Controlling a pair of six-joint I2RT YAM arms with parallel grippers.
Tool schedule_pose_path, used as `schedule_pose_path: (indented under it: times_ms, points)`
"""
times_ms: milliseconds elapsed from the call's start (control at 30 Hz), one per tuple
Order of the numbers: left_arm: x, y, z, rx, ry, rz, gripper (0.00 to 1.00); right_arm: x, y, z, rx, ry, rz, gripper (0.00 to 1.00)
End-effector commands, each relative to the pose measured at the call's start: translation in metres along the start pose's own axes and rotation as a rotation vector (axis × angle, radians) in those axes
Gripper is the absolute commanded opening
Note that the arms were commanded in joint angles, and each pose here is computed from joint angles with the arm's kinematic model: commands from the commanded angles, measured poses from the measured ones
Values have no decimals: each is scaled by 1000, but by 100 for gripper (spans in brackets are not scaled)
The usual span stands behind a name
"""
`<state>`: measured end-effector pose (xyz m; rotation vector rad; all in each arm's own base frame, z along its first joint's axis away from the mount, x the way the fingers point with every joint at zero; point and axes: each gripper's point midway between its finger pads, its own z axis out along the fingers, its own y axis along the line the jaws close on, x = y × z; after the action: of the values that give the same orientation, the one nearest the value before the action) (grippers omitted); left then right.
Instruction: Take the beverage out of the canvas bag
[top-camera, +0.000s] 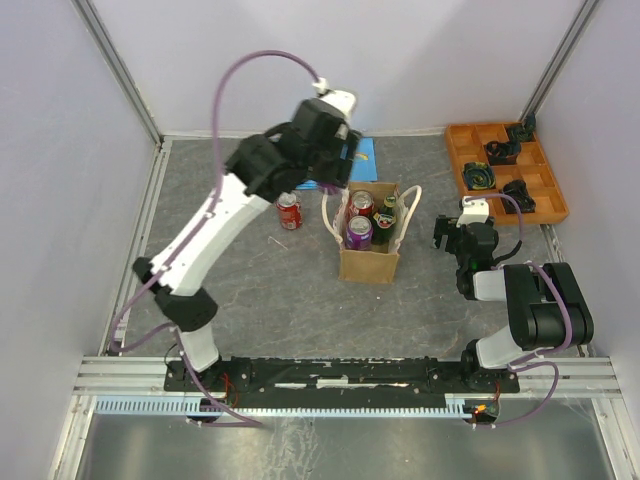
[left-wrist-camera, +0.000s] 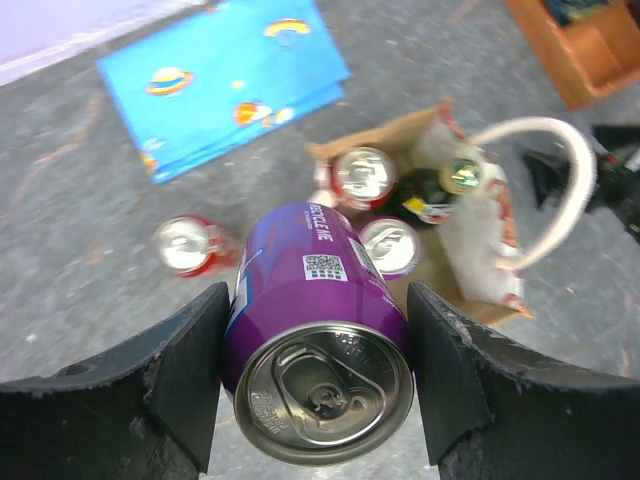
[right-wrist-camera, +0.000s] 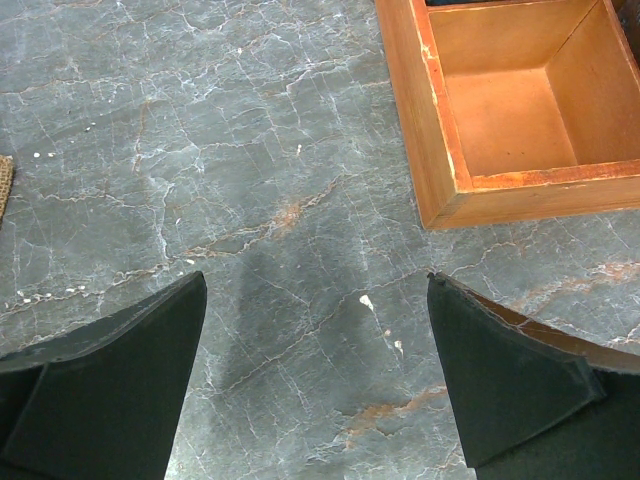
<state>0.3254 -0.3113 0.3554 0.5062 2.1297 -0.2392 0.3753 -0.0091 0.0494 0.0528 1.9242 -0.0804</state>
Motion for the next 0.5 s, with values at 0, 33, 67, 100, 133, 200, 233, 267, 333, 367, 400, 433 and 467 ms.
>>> schedule_pose_path:
  times_ms: [0, 33, 67, 100, 133, 200, 233, 267, 333, 367, 400, 433, 467]
  points:
    - [-40, 95, -52, -178, -203, -123, 3, -23, 1, 5, -5, -68, 3, 99]
    - [-35, 109, -51, -201, -201, -148, 3, -23, 1, 5, -6, -69, 2, 99]
    - [-29, 122, -53, -217, -202, -172, 3, -23, 1, 5, -6, -69, 3, 99]
    - [-23, 135, -51, -237, -202, -197, 3, -23, 1, 5, -6, -69, 4, 99]
    - [-16, 148, -51, -260, -201, -221, 3, -23, 1, 5, -6, -69, 3, 99]
    - [0, 172, -49, -312, -195, -258, 3, -23, 1, 5, -6, -69, 3, 99]
    - [7, 181, -48, -330, -192, -275, 3, -23, 1, 5, -6, -68, 3, 99]
    - [16, 188, -43, -337, -185, -289, 3, -23, 1, 5, -6, -70, 3, 99]
    - [32, 197, -31, -336, -170, -314, 3, -23, 1, 5, -6, -70, 3, 99]
    - [41, 201, -24, -336, -158, -328, 3, -23, 1, 5, -5, -68, 4, 99]
    - [49, 205, -16, -338, -149, -340, 3, -23, 1, 5, -5, -68, 3, 99]
    - [57, 207, -9, -338, -138, -351, 3, -23, 1, 5, -6, -70, 3, 99]
    - [64, 210, -1, -335, -129, -363, 3, -23, 1, 5, -6, -69, 4, 99]
